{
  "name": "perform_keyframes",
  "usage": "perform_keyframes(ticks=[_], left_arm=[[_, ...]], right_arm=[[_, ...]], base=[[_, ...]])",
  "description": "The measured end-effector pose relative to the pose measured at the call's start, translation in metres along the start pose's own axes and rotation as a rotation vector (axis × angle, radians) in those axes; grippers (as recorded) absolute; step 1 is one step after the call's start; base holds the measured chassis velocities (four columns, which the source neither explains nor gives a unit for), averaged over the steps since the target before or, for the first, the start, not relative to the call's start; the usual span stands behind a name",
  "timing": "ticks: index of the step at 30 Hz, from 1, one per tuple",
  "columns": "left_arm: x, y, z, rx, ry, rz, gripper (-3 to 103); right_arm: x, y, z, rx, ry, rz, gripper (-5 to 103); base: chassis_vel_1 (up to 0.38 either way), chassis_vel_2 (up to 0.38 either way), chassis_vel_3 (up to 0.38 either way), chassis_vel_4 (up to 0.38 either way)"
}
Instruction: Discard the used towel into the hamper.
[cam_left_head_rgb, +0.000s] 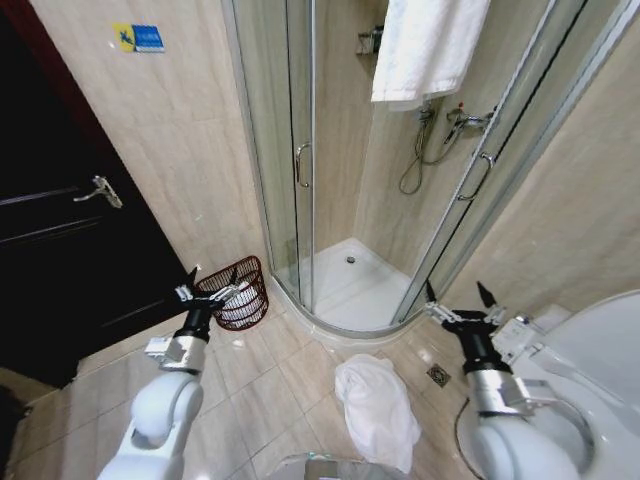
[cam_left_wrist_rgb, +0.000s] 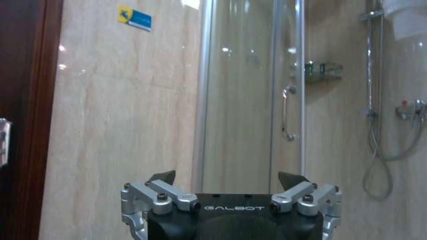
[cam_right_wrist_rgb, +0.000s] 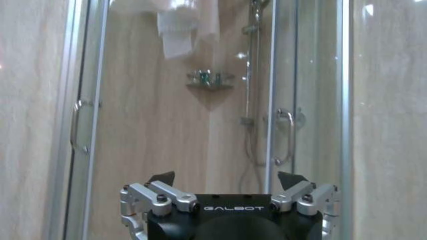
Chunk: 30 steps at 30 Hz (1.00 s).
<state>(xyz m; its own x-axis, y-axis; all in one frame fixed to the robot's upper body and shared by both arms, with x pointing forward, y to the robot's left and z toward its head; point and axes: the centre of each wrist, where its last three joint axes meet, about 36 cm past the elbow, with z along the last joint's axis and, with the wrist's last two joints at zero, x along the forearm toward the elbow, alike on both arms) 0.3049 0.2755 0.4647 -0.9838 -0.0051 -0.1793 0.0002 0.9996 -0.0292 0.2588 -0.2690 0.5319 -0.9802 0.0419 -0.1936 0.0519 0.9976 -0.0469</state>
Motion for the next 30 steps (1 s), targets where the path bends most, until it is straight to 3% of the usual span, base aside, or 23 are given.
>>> perform_keyframes(ticks=[12, 18, 21, 27, 30], left_arm=[[0.029, 0.006, 0.011, -0.030, -0.002, -0.101, 100], [0.039, 0.007, 0.021, -0.047, 0.008, -0.138, 100], [0.042, 0.009, 0.022, -0.052, 0.010, -0.160, 100], [0.042, 0.009, 0.021, -0.048, 0.004, -0.171, 100], [0.041, 0.008, 0.020, -0.045, 0.001, -0.174, 100]], right_arm=[[-0.088, -0.034, -0.034, 0.029, -0.123, -0.109, 100], [-0.156, -0.060, -0.066, 0.046, -0.217, -0.131, 100], [-0.197, -0.076, -0.105, 0.069, -0.288, -0.151, 100], [-0.226, -0.078, -0.157, 0.039, -0.360, -0.185, 100], [-0.247, -0.064, -0.196, 0.016, -0.412, -0.244, 100]], base=[[0.000, 0.000, 0.000, 0.000], [0.000, 0.000, 0.000, 0.000], [0.000, 0.000, 0.000, 0.000], [0.000, 0.000, 0.000, 0.000], [0.000, 0.000, 0.000, 0.000]])
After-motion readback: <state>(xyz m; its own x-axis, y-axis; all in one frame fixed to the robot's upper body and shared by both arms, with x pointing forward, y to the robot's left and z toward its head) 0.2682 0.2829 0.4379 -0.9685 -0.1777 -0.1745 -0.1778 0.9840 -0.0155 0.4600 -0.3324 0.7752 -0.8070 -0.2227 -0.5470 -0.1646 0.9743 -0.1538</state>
